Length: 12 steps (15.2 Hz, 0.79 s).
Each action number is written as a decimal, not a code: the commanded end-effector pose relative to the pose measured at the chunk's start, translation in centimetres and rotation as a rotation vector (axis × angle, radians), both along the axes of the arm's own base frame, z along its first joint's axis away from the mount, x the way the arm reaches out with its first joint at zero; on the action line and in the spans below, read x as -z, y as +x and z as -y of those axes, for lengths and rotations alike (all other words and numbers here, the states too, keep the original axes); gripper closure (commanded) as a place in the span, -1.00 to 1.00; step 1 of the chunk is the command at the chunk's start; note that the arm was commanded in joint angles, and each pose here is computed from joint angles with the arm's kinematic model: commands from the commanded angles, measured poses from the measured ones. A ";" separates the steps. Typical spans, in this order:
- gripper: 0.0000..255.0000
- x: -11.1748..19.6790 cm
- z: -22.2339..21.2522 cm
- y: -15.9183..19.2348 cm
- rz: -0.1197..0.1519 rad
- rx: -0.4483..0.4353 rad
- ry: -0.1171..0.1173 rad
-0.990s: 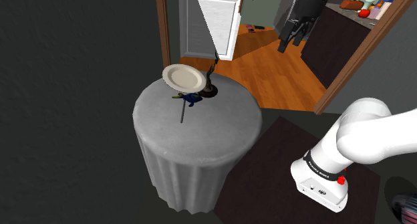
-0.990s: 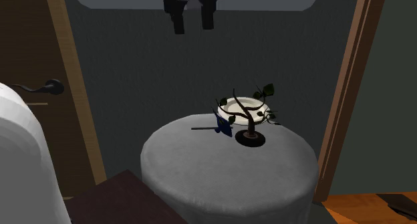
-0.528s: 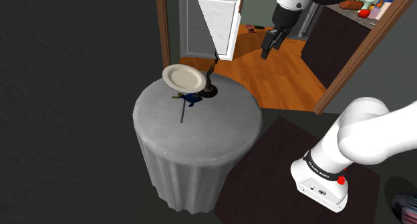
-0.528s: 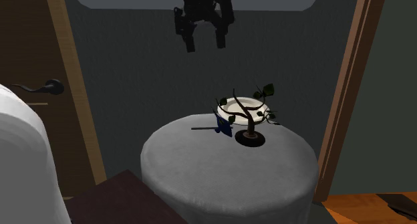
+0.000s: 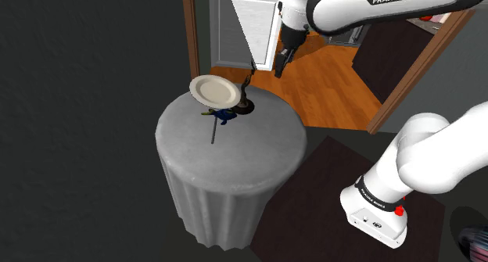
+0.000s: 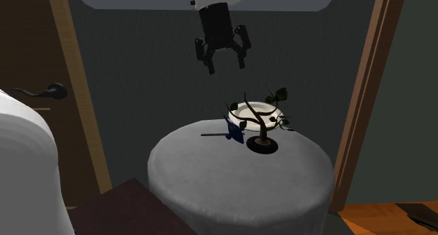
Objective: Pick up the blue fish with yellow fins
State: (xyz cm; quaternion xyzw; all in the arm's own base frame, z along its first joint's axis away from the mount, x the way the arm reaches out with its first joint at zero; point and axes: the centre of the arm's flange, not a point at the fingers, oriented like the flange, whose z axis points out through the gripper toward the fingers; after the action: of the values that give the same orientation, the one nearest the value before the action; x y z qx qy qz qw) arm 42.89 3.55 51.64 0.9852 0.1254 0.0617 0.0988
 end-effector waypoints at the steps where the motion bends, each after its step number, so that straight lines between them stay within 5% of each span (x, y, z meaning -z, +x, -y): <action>1: -1.00 1.8 -1.2 1.4 0.008 -0.062 -0.027; 12: -1.00 10.6 -9.2 9.6 0.041 -0.382 -0.176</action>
State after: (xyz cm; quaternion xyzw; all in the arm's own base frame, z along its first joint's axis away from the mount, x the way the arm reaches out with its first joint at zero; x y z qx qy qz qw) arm 51.82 11.89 41.81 0.9358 0.2979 0.0858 0.1679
